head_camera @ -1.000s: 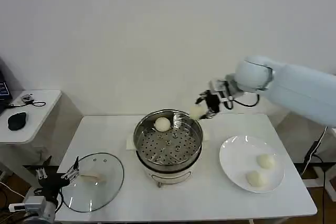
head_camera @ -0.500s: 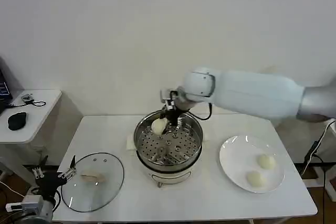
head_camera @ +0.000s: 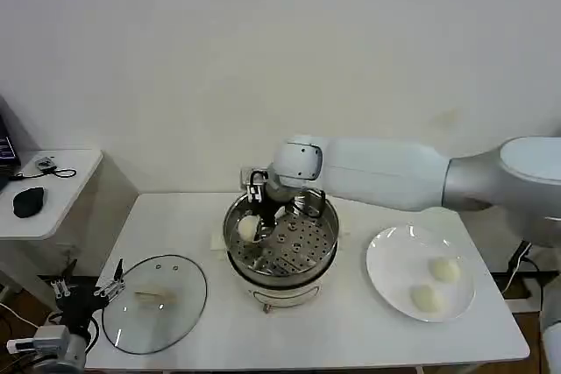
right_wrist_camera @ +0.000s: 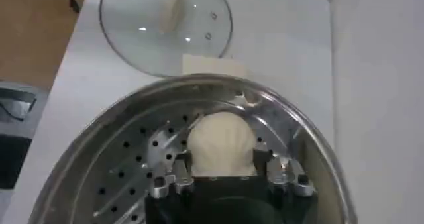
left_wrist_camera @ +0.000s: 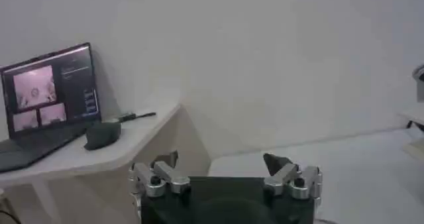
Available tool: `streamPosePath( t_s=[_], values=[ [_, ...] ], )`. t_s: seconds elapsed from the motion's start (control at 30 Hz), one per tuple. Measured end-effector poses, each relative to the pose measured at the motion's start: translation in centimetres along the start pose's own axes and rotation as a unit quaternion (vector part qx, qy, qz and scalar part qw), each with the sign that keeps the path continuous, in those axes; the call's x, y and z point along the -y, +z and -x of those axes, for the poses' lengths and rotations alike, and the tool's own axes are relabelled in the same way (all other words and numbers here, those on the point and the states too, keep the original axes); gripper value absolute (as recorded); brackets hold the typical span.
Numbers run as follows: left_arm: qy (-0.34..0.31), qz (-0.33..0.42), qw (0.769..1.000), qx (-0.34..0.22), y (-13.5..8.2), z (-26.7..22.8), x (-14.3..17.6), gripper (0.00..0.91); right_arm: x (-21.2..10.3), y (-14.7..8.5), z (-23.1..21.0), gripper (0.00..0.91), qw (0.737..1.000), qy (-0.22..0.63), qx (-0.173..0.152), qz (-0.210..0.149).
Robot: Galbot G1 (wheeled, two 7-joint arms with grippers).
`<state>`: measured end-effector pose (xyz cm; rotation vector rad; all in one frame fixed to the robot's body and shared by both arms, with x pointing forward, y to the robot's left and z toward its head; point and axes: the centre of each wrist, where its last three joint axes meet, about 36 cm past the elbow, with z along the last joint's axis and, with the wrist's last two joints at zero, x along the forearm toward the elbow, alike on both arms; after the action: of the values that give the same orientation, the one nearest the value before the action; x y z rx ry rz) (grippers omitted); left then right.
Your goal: Take steamed baozi put them in steamer then cover it.
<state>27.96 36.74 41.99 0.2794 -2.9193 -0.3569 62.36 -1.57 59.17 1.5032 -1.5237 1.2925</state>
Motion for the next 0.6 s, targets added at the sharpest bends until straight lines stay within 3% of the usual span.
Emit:
streamPosePath(
  t_s=[0.1,0.13,0.17,0.6],
  values=[
    [-0.001,-0.001,1.0,0.0,0.1,0.0,0.1,0.907,0.0,-0.1,0.5,0.695,1.0,-0.001,-0.003,0.002],
    [-0.001,-0.001,1.0,-0.001,0.1,-0.1,0.1,0.907,0.0,-0.1,0.7,0.766,1.0,-0.002,-0.003,0.003],
    [-0.001,-0.001,1.0,-0.001,0.1,-0.1,0.1,0.907,-0.1,-0.1,0.9,0.907,1.0,-0.003,-0.004,0.003],
    [-0.001,-0.002,1.0,0.002,-0.1,-0.2,0.3,0.907,0.3,-0.1,-1.5,0.907,1.0,0.013,0.0,-0.005]
  ],
)
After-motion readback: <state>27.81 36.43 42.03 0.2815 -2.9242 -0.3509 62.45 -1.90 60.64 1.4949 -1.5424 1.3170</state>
